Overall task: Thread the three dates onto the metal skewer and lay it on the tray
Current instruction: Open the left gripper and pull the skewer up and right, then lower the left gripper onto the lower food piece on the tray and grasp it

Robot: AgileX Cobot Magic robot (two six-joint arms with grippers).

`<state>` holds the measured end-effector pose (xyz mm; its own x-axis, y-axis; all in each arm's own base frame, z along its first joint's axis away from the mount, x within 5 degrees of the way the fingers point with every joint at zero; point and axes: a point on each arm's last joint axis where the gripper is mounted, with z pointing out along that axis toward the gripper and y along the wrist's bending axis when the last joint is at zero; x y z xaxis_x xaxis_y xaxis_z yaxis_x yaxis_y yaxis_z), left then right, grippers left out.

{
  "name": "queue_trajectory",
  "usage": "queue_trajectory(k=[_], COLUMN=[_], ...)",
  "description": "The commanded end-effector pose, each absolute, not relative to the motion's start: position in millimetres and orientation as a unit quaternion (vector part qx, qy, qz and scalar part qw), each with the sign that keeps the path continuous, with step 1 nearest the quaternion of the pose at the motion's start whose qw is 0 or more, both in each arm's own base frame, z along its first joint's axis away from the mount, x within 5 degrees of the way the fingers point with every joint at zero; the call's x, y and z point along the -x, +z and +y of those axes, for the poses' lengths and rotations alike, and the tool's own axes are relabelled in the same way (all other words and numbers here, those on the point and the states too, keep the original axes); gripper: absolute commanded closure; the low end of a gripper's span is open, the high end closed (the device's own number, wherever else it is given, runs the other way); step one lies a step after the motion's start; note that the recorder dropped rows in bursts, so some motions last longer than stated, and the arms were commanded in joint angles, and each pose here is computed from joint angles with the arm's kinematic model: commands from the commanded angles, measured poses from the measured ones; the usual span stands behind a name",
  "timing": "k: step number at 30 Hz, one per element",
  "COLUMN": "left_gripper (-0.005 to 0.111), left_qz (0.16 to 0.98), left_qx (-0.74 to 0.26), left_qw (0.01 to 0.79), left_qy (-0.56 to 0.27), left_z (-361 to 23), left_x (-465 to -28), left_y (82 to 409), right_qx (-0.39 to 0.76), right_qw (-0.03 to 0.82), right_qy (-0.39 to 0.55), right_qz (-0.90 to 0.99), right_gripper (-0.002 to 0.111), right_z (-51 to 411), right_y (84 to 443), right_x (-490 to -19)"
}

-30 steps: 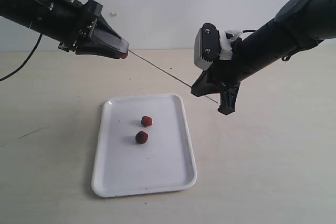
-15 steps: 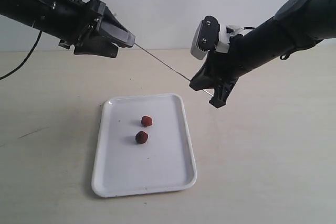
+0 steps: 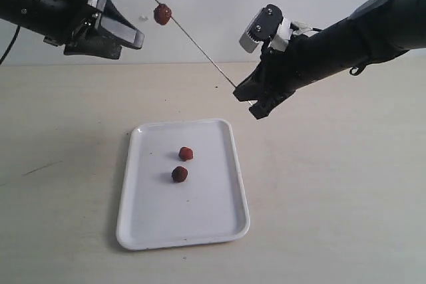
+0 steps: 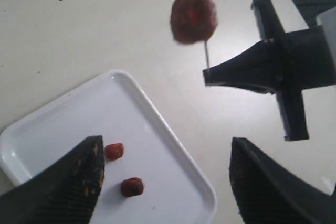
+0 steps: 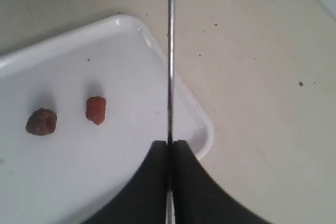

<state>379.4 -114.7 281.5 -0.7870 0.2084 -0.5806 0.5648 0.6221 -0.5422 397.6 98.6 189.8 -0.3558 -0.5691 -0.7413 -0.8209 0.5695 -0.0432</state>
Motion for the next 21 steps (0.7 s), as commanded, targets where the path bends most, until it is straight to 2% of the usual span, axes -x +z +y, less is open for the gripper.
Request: queue_trajectory(k=[1,3,9,16,19,21], left_gripper=[0.040,0.040,0.040,0.040,0.040,0.040], left_qz=[0.875,0.875,0.876,0.910,0.919,0.922], left_qx=[-0.237,-0.245,-0.302,-0.320,-0.346,-0.347], left_qw=[0.225,0.213,0.180,0.173,0.152,0.138], left_qy=[-0.358,-0.358,-0.331,-0.200,-0.111,-0.101], left_z=[-117,-125,-161,-196,-210,-221], left_x=[-375,-372,-362,-356,-350,-346], left_y=[276,270,250,223,203,192], right_qx=[0.359,0.309,0.257,0.191,0.185,0.180], right_qw=[0.383,0.380,0.356,0.354,0.356,0.359], right_qy=[0.163,0.169,0.208,0.232,0.241,0.250], right_qz=[0.836,0.856,0.874,0.886,0.884,0.881], right_gripper=[0.108,0.108,0.108,0.108,0.108,0.108], right_z=[93,83,41,-2,-2,-1], right_y=[197,197,196,198,199,200], right_x=[-404,-407,-406,-404,-404,-405])
